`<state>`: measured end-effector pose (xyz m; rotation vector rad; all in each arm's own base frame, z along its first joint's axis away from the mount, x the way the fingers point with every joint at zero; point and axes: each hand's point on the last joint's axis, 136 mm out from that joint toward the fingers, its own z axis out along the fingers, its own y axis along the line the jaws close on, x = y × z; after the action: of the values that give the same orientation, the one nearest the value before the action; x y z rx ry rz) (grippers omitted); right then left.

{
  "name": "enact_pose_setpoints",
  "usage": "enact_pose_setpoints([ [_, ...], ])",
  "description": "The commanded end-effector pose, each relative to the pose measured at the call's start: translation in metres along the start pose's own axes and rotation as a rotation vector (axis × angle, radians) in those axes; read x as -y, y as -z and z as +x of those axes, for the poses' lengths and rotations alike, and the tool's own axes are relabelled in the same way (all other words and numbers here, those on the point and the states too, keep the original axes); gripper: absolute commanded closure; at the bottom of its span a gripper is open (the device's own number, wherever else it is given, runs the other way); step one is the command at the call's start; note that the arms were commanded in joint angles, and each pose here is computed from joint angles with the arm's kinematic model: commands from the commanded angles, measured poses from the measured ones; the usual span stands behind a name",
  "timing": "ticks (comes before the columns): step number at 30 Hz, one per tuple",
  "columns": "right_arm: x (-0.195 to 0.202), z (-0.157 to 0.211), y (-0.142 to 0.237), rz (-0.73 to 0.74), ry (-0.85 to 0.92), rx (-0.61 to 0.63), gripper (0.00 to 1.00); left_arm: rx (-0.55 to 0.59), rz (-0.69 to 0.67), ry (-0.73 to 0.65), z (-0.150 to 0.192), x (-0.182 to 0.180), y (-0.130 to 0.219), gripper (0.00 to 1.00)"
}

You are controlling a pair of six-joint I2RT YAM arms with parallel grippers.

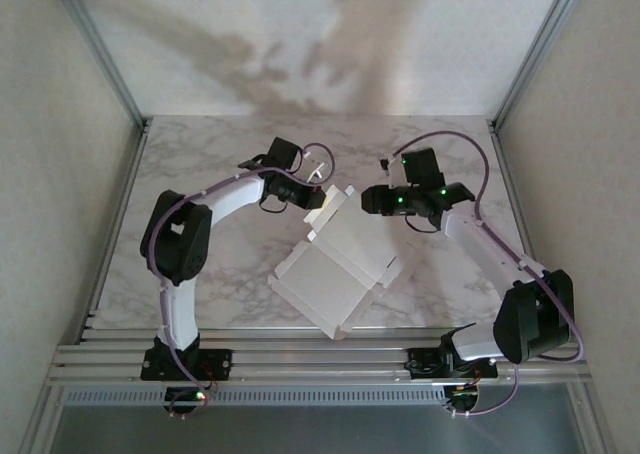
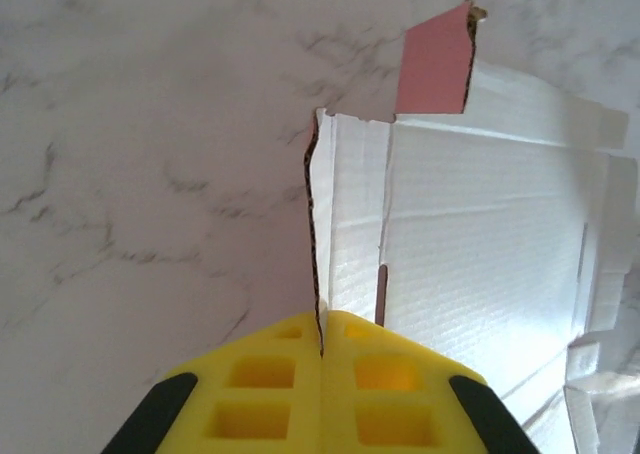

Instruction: Fold the paper box

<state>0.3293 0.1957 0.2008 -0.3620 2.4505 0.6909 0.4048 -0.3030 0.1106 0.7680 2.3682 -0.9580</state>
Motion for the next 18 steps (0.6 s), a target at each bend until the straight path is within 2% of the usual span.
enact_pose_setpoints([
  [1, 0.002, 0.016, 0.012, -0.004, 0.067, -0.101, 0.51, 0.137, 0.071, -0.081, -0.022, 0.022, 0.013, 0.94],
  [4, 0.008, 0.006, 0.02, 0.018, 0.105, -0.089, 0.49, 0.183, 0.086, -0.127, -0.019, 0.03, 0.02, 0.9],
  [8, 0.011, -0.003, 0.023, -0.019, 0.137, -0.095, 0.41, 0.202, 0.113, -0.175, -0.009, 0.036, 0.022, 0.87],
  [13, 0.013, -0.002, 0.008, -0.11, 0.136, -0.137, 0.4, 0.249, 0.154, -0.24, -0.001, 0.044, 0.025, 0.9],
  [18, 0.02, -0.004, -0.003, -0.18, 0.102, -0.14, 0.41, 0.248, 0.164, -0.275, 0.005, 0.046, 0.024, 0.97],
])
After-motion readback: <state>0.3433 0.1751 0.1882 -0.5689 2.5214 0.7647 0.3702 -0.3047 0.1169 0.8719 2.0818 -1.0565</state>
